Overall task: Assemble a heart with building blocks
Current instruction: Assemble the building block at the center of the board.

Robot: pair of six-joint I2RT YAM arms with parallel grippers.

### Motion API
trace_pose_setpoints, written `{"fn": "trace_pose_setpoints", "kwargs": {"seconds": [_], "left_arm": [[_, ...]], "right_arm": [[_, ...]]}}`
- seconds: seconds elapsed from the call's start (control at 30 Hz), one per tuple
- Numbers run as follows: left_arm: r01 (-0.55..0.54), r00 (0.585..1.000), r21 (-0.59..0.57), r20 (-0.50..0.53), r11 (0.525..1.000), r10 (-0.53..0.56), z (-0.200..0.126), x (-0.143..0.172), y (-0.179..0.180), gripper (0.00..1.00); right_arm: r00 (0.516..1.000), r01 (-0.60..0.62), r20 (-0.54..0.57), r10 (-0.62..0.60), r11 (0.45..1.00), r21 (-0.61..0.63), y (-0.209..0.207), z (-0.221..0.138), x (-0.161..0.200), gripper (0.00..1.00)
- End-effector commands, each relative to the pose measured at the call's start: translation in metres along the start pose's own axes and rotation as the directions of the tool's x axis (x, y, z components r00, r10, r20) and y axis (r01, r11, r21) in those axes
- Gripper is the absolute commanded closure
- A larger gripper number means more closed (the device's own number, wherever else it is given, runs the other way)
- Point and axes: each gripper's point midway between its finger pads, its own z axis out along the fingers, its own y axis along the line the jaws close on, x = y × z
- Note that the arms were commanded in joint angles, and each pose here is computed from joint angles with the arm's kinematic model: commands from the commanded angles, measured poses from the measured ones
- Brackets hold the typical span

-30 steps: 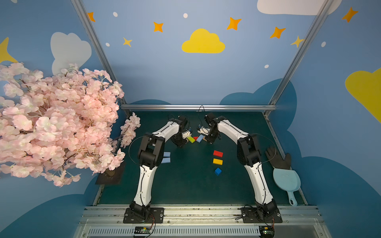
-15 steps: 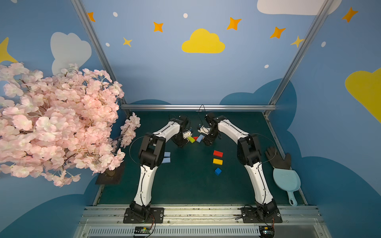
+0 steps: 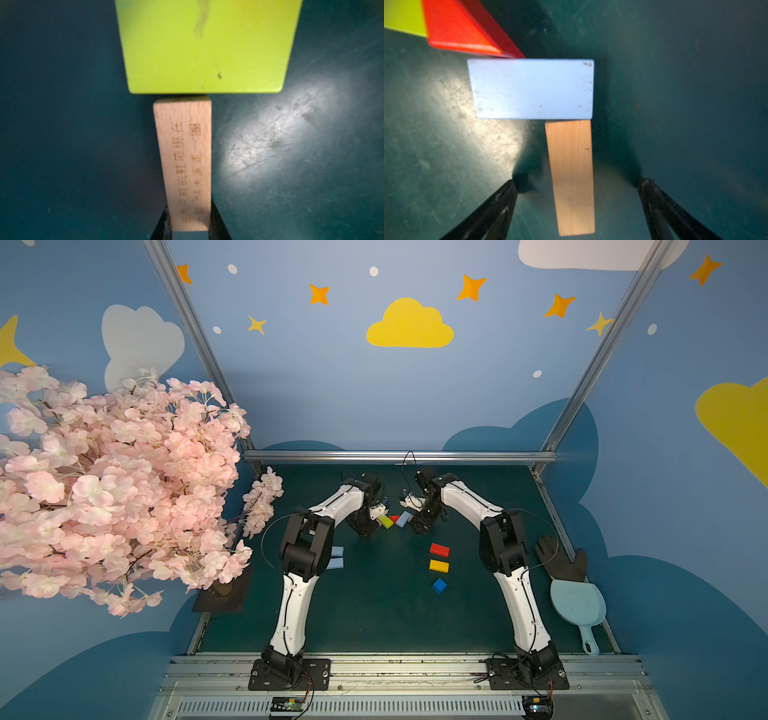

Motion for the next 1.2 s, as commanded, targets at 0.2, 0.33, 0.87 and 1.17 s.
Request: {"fn": "trace_pose_setpoints", "kwargs": {"seconds": [0.2, 0.33, 0.87, 1.17], "left_arm": [[0.008, 1.000, -0.007, -0.018, 1.000, -0.008, 0.0087, 0.0009, 0.0036, 0.90], [0.010, 1.000, -0.006, -0.021, 1.000, -0.010, 0.0104, 0.0003, 0.0040, 0.90], [0.010, 1.000, -0.016, -0.015, 1.000, -0.010, 0.0110, -0.0039, 0.0068, 0.90], [0.011, 0.999, -0.025, -0.034, 1.000, -0.012, 0.0131, 0.0024, 0.0072, 0.79]], "right_arm": [[0.998, -0.014, -0.060, 0.012, 0.999, -0.037, 0.0082, 0.0031, 0.0193, 0.05], [0.998, -0.020, -0.059, 0.018, 0.999, -0.036, 0.0068, 0.0037, 0.0197, 0.05], [0.998, -0.023, -0.059, 0.021, 0.999, -0.039, 0.0058, 0.0056, 0.0205, 0.05], [0.998, -0.023, -0.059, 0.020, 0.999, -0.045, 0.0064, 0.0070, 0.0211, 0.05]]}}
